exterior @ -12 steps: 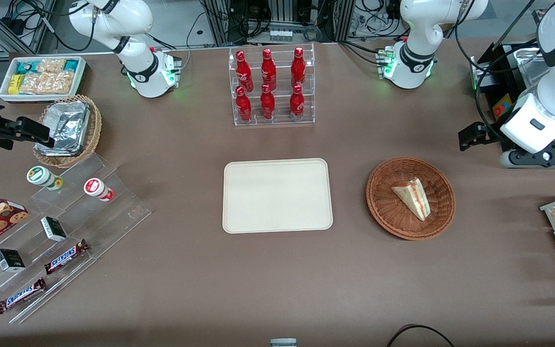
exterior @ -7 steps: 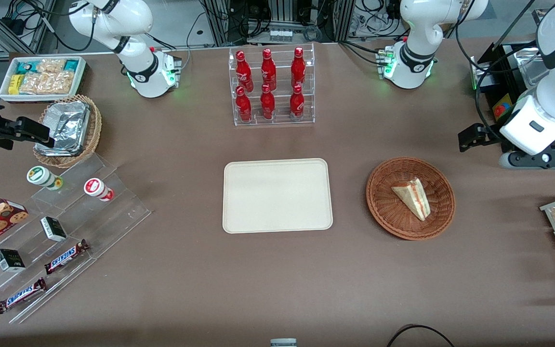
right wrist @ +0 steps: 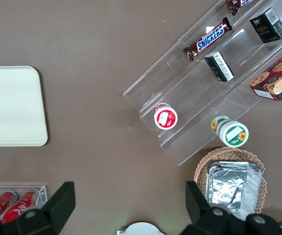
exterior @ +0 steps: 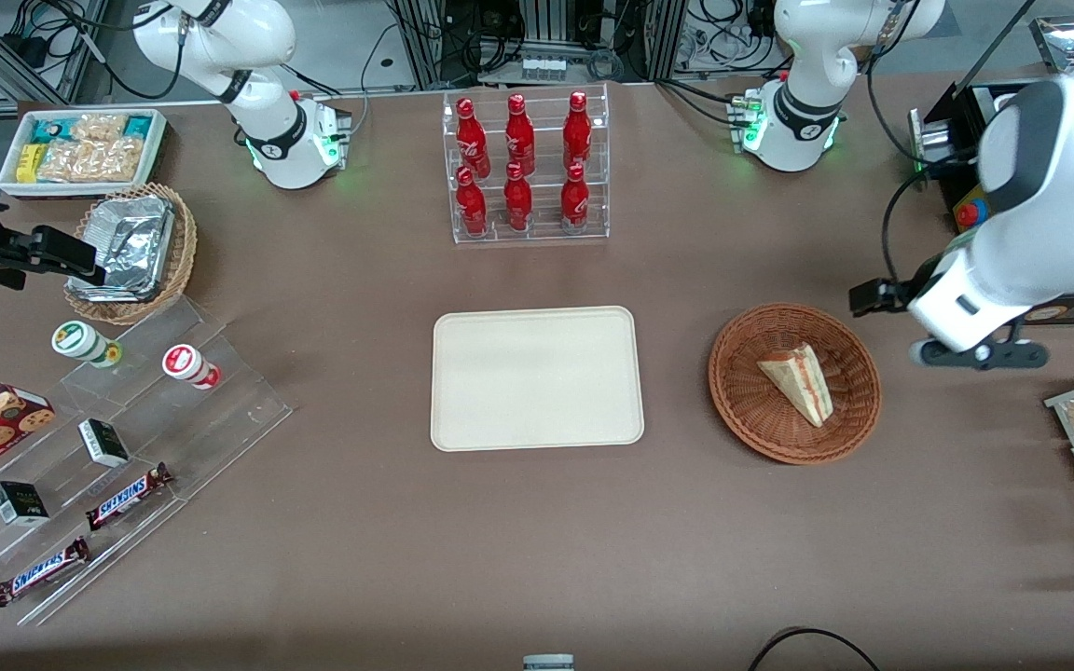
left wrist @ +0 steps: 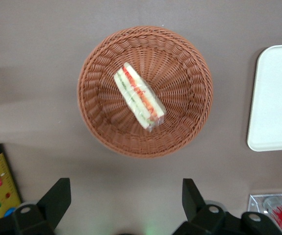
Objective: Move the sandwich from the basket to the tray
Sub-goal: 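Move the left gripper over the sandwich in the wicker basket, then lower the left gripper and close it on the wrapped sandwich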
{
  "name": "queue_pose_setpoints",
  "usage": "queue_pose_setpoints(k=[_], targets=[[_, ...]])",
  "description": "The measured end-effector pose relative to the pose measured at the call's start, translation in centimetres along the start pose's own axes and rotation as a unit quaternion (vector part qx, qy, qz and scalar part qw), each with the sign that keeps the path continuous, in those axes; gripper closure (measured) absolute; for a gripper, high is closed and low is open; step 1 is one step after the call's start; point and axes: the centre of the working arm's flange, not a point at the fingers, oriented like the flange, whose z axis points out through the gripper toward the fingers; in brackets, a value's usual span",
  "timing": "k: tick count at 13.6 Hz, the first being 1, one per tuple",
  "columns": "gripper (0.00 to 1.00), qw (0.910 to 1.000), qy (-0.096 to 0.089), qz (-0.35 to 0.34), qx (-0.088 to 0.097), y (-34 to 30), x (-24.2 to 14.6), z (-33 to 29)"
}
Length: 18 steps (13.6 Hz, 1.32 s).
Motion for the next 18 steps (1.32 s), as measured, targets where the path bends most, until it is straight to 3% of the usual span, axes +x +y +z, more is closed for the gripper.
queue_pose_setpoints(k=[3,8,13,16,18], targets=[[0.00,0.9998,0.002,-0.018,0.000,1.0,0.7,5.3],[0.00,0.9933,0.037,-0.110,-0.004,1.6,0.9,10.2],[0.00,0.9654,0.069,-0.251,-0.012,1.7,0.7,13.6],[0.00,0.9493,0.079,-0.303,-0.021,2.4,0.1,15.6],[0.00,0.9448,0.079,-0.317,-0.022,2.5,-0.2,16.5]])
